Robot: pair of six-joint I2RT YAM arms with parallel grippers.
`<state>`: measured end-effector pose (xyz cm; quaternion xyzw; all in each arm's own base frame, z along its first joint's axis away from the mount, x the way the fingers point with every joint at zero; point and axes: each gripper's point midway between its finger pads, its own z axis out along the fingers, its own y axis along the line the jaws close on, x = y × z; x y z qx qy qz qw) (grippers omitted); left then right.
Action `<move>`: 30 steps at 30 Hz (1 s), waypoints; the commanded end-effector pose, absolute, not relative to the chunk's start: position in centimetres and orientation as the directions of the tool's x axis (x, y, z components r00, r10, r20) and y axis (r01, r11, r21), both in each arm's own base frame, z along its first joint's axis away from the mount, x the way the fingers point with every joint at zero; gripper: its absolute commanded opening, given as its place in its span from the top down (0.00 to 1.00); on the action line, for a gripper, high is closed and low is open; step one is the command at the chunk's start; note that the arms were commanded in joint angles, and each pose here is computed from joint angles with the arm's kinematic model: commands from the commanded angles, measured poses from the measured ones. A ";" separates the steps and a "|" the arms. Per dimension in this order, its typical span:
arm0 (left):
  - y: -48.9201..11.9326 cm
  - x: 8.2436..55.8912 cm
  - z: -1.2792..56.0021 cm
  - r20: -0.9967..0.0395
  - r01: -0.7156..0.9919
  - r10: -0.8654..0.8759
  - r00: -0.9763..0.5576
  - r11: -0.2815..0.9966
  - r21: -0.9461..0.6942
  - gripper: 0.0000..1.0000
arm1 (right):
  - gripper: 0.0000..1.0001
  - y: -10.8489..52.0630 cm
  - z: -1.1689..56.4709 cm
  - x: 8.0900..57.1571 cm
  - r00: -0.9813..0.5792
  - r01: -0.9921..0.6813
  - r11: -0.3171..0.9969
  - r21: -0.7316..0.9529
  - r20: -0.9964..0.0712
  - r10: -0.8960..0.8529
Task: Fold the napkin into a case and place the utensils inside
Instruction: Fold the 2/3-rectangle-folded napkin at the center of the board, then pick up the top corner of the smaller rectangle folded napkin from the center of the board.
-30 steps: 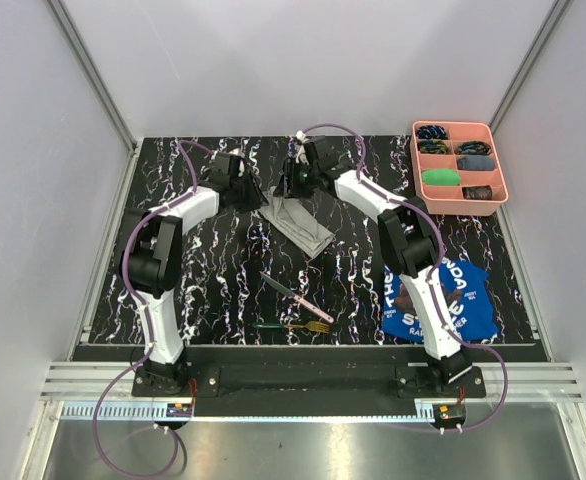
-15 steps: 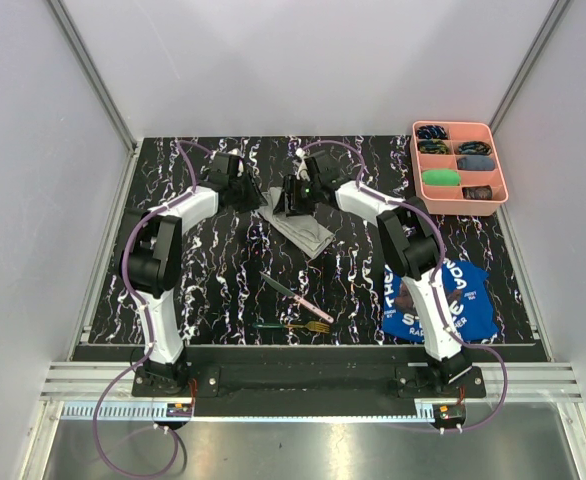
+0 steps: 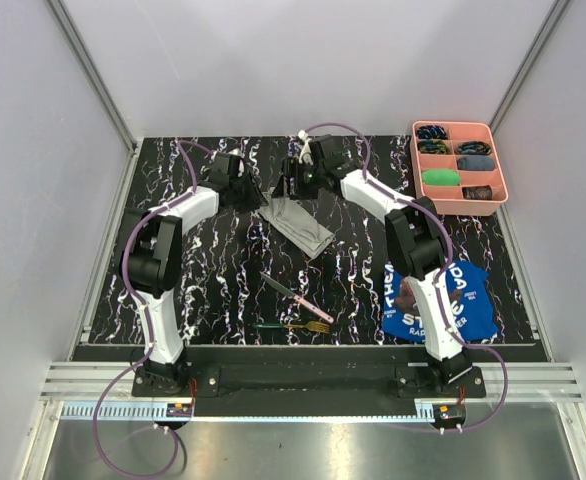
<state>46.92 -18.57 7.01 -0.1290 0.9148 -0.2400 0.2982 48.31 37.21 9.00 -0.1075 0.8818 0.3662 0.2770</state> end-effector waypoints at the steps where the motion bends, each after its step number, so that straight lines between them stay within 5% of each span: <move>1: -18.4 48.2 8.4 -0.530 -0.068 -0.382 -0.757 0.853 -0.517 0.65 | 0.28 37.8 11.8 50.2 -0.774 -0.467 0.668 0.579 -0.633 0.008; 20: -18.9 49.1 9.4 -0.549 -0.038 -0.374 -0.748 0.849 -0.527 0.57 | 0.28 38.3 9.7 51.3 -0.781 -0.473 0.674 0.567 -0.624 -0.023; 27: -18.7 49.4 9.5 -0.558 -0.044 -0.375 -0.740 0.855 -0.517 0.51 | 0.39 38.7 9.5 51.7 -0.784 -0.471 0.667 0.577 -0.621 -0.015; 30: -18.6 49.8 9.3 -0.570 -0.046 -0.361 -0.738 0.870 -0.491 0.50 | 0.50 38.8 9.5 51.6 -0.786 -0.470 0.665 0.581 -0.618 -0.016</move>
